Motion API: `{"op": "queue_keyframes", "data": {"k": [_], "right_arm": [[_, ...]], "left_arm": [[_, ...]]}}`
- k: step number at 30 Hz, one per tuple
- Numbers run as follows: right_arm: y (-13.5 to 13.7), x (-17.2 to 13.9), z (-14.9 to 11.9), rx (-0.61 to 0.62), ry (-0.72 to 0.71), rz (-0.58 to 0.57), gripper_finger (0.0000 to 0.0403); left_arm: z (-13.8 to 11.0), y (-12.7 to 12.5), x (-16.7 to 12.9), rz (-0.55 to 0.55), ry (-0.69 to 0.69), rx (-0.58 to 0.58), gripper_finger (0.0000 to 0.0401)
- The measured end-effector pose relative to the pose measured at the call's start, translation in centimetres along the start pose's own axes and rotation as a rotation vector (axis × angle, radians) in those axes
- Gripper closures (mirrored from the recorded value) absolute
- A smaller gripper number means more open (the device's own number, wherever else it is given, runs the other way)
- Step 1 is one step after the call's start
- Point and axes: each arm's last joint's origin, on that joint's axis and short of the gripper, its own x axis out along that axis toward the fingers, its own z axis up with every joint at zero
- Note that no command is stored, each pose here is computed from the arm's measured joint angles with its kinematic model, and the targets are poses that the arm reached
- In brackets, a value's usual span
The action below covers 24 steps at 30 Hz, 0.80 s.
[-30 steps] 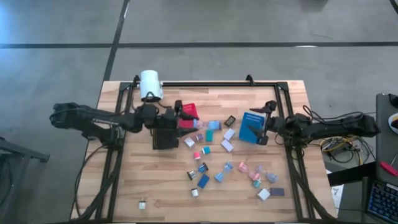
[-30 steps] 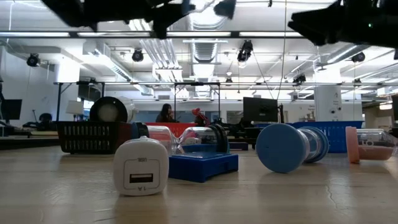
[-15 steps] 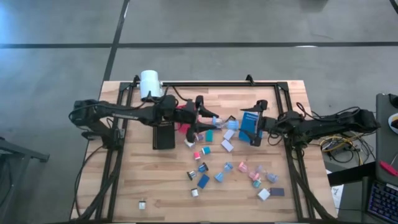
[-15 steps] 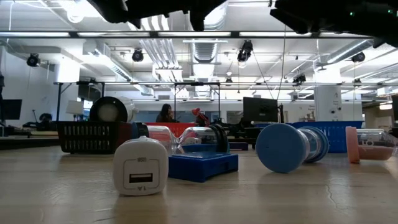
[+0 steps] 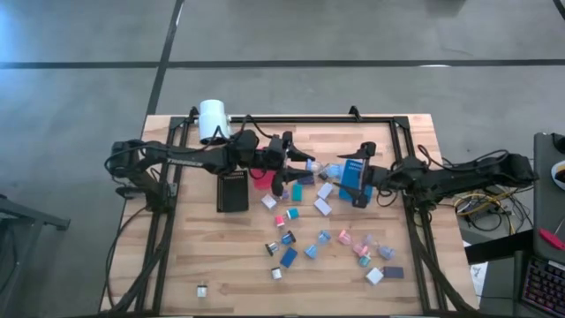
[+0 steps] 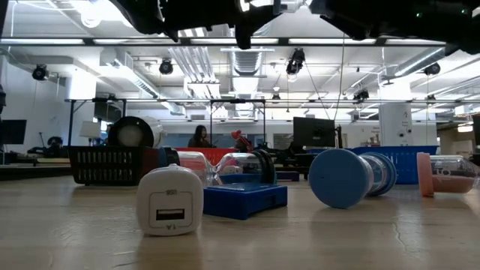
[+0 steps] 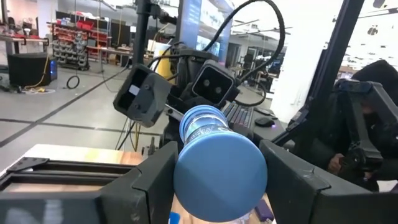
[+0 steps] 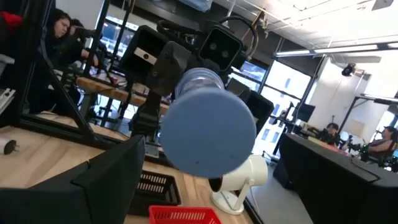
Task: Pick & Place Office items
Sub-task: Put the left blue hourglass into the blue bin
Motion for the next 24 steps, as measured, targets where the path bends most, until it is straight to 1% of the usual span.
{"op": "queue_keyframes", "data": {"k": [7,17,20,24], "right_arm": [[0.1,0.8,0.0,0.011,0.015,0.004,0.0037],[0.1,1.0,0.0,0.019,-0.002,0.000,0.0040],[0.2,1.1,-0.1,0.017,0.003,0.002,0.0059],[0.2,1.1,-0.2,0.014,0.008,0.004,0.0100]], "left_arm": [[-0.3,0.1,-0.1,0.004,0.014,-0.002,0.0200],[-0.5,0.1,-0.1,0.005,0.023,-0.004,0.0200],[-0.5,0.1,-0.1,0.005,0.025,-0.001,0.0200],[-0.5,0.1,-0.1,0.005,0.027,0.001,0.0200]]}}
